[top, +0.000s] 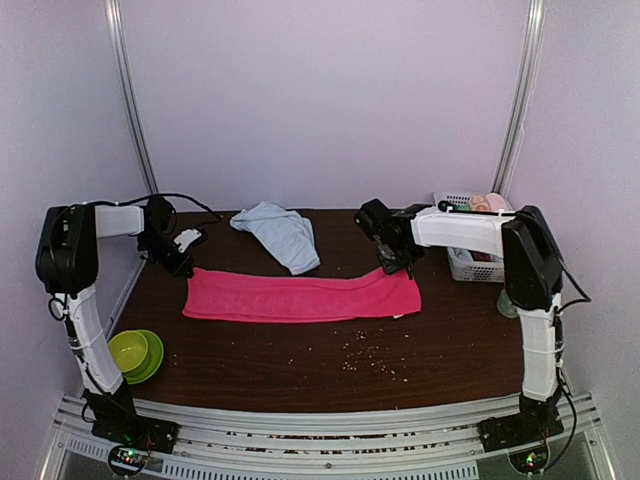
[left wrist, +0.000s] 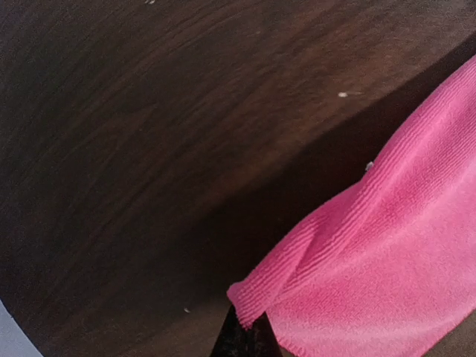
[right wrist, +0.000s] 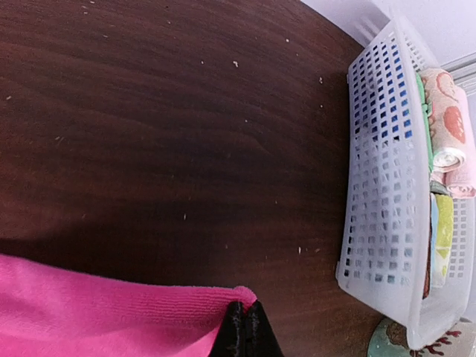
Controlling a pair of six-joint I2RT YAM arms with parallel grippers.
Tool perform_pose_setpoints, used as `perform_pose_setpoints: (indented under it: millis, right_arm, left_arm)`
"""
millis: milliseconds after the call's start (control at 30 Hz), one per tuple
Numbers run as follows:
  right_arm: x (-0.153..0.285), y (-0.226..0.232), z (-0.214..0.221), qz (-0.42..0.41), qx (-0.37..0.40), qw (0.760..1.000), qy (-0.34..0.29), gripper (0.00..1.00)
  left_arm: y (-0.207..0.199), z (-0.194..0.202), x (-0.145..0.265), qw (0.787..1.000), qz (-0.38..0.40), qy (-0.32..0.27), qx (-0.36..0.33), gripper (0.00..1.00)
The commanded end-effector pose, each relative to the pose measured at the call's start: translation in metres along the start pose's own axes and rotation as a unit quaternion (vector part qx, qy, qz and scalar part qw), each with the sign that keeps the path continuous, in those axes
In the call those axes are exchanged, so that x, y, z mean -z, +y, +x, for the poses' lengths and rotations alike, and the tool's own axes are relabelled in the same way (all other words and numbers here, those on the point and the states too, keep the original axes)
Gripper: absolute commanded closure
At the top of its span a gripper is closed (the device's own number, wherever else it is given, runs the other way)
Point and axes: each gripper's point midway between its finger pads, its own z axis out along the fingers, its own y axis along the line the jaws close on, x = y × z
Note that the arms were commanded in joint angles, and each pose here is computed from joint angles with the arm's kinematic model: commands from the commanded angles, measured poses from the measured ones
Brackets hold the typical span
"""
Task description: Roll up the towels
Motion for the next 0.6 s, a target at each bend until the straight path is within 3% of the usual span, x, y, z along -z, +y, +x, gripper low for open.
perform_pose_setpoints:
  millis: [0, 100, 133, 167, 233, 267, 333, 400, 433, 567]
  right_arm:
    - [-0.015, -0.024, -0.011, 0.064, 0.037, 0.997, 0.027, 1.00]
    - [-0.026, -0.029, -0.016, 0.068, 0.033, 0.997, 0.029, 1.00]
    - [-0.028, -0.032, -0.018, 0.073, 0.031, 0.996, 0.029, 0.98]
    - [-0.030, -0.033, -0.019, 0.077, 0.031, 0.996, 0.029, 0.90]
    - [-0.032, -0.036, -0.019, 0.082, 0.033, 0.996, 0.030, 0.70]
    - [-0.030, -0.037, -0.018, 0.081, 0.032, 0.996, 0.030, 0.63]
    - [-0.024, -0.040, -0.016, 0.075, 0.029, 0.996, 0.027, 0.53]
    - [-0.012, -0.047, -0.014, 0.068, 0.021, 0.997, 0.015, 0.44]
    - [-0.002, -0.052, -0.012, 0.063, 0.019, 0.998, 0.008, 0.42]
    - [0.036, -0.034, -0.012, 0.001, 0.046, 0.998, -0.038, 0.40]
  left_arm:
    - [0.030, -0.003, 0.003, 0.997, -0.057, 0.034, 0.029, 1.00]
    - [0.039, -0.004, 0.003, 0.996, -0.080, 0.035, 0.030, 1.00]
    - [0.041, -0.005, 0.002, 0.995, -0.084, 0.035, 0.030, 0.95]
    - [0.043, -0.005, 0.002, 0.995, -0.087, 0.034, 0.032, 0.89]
    - [0.042, -0.006, 0.001, 0.995, -0.085, 0.034, 0.031, 0.69]
    - [0.042, -0.007, 0.002, 0.995, -0.085, 0.032, 0.032, 0.54]
    - [0.042, -0.008, 0.010, 0.995, -0.091, 0.026, 0.031, 0.27]
    - [0.042, -0.009, 0.022, 0.994, -0.105, 0.015, 0.030, 0.09]
    - [0.041, -0.011, 0.031, 0.993, -0.112, 0.006, 0.028, 0.04]
    - [0.020, -0.027, 0.073, 0.992, -0.118, -0.053, 0.006, 0.02]
